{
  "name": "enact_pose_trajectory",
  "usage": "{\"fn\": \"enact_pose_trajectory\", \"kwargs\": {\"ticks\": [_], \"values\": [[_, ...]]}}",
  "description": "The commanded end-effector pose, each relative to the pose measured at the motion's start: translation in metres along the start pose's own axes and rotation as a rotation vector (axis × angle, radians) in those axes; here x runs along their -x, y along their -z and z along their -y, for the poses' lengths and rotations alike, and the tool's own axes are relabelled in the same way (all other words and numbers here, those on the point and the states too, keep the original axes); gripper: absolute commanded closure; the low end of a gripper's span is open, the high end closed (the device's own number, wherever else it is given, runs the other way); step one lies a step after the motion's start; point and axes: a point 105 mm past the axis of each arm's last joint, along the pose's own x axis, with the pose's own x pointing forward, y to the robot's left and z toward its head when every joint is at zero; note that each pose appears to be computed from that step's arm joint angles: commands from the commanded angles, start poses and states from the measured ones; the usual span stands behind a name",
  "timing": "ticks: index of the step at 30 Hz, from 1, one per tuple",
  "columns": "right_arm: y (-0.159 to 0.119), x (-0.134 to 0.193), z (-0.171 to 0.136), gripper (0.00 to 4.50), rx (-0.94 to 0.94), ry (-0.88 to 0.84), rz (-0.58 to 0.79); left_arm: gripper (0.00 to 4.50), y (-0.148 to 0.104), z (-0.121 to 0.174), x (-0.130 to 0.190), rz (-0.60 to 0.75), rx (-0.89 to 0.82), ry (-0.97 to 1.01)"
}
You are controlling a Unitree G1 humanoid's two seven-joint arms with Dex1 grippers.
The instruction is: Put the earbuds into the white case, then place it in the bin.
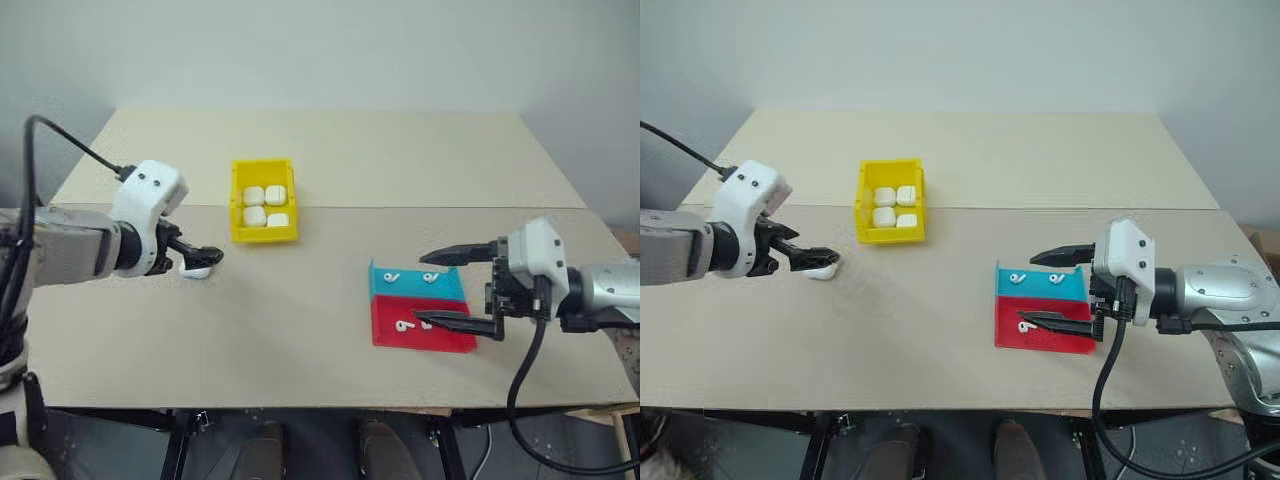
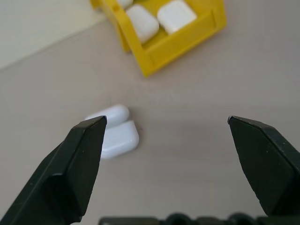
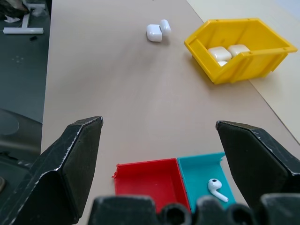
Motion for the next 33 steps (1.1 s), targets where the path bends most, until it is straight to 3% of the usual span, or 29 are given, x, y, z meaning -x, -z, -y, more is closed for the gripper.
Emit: {"fn": "enact_pose_trajectory", "kwargs": {"ticks": [1, 5, 11, 33], "values": [[-0.008, -0.004, -0.001, 0.04, 0.029, -0.011, 0.028, 0.00, -0.004, -0.013, -0.002, -0.028, 0.078, -0.057], [-0.008, -0.006, 0.001, 0.04, 0.031, -0.010, 0.034, 0.00, 0.000, -0.030, -0.012, -0.054, 0.075, -0.240], [-0.009, -0.007, 0.000, 0.04, 0.040, -0.014, 0.034, 0.00, 0.007, -0.039, -0.030, -0.139, 0.239, -0.216], [-0.013, -0.016, -0.017, 0.04, 0.059, 0.033, 0.071, 0.00, 0.021, -0.055, -0.053, -0.367, 0.326, -0.189]]}}
